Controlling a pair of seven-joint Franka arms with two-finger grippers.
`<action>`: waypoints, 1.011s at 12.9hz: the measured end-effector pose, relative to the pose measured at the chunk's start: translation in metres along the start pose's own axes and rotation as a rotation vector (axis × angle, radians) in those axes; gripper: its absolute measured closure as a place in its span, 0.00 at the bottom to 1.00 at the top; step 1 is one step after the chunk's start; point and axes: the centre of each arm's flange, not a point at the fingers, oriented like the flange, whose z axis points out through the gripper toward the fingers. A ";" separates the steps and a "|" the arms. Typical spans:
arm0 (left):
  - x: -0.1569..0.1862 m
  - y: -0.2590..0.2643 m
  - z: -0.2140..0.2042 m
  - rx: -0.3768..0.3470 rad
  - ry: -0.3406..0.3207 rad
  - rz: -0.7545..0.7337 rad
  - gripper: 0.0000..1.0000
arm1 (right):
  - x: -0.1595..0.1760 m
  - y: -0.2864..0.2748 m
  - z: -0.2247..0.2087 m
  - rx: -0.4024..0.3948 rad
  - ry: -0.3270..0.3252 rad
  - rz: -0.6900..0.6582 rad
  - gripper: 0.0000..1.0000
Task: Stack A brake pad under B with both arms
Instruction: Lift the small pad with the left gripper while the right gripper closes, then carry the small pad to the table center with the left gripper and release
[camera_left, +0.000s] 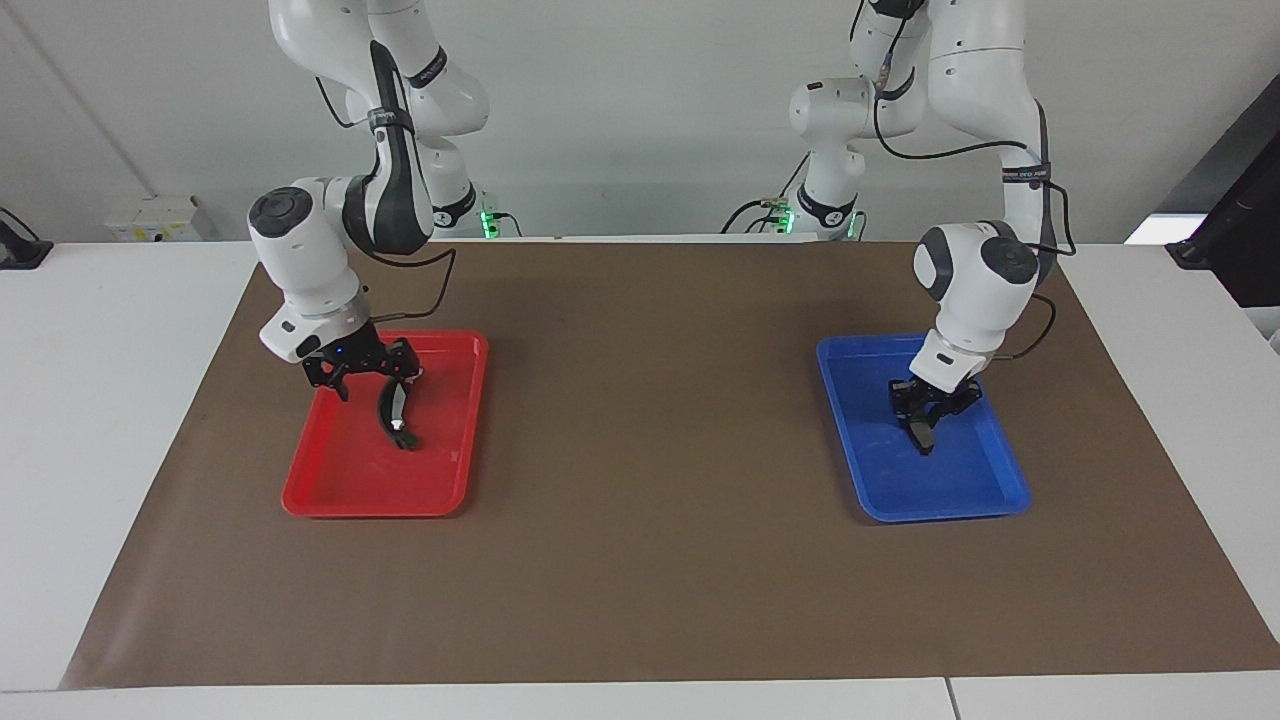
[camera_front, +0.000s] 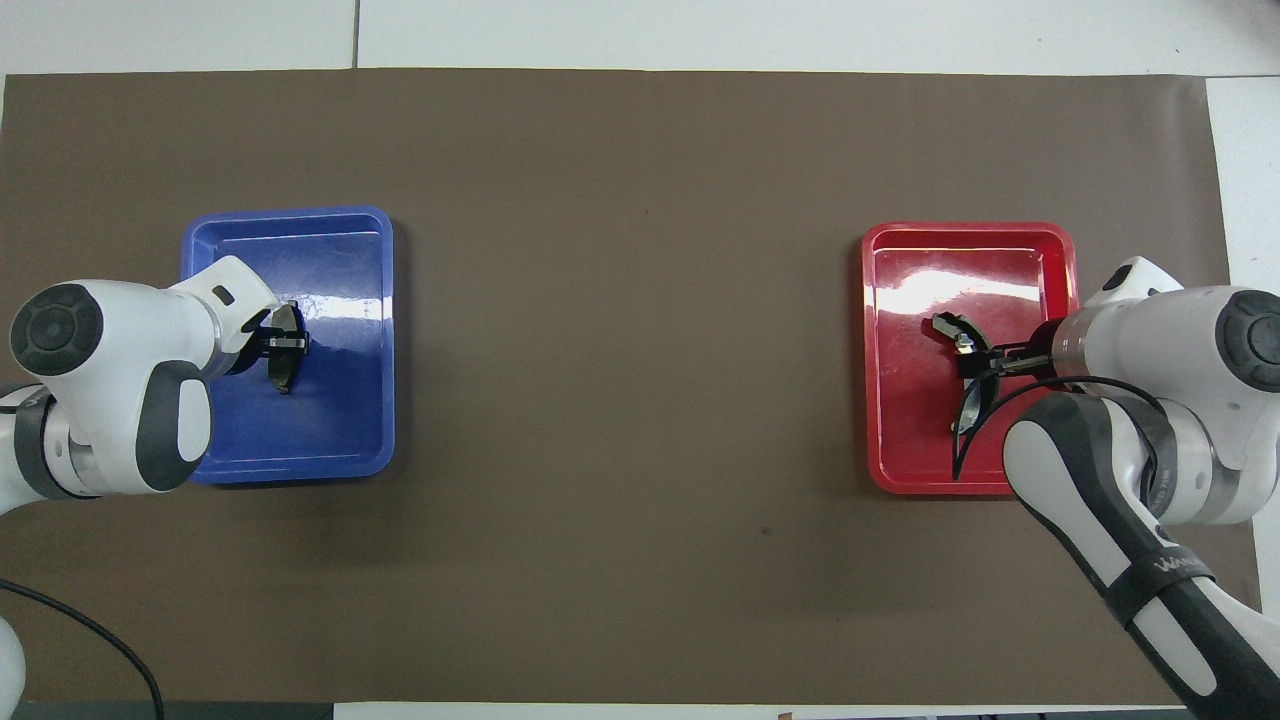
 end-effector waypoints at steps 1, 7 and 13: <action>0.002 0.000 -0.004 0.000 -0.005 0.000 0.63 | -0.001 0.000 0.006 0.001 -0.003 -0.007 0.00; 0.047 0.065 -0.075 -0.013 -0.042 -0.004 0.63 | -0.009 -0.001 0.036 0.008 -0.021 -0.006 0.00; 0.038 0.219 -0.075 -0.046 -0.019 -0.031 0.63 | -0.010 -0.001 0.042 0.009 -0.031 -0.005 0.06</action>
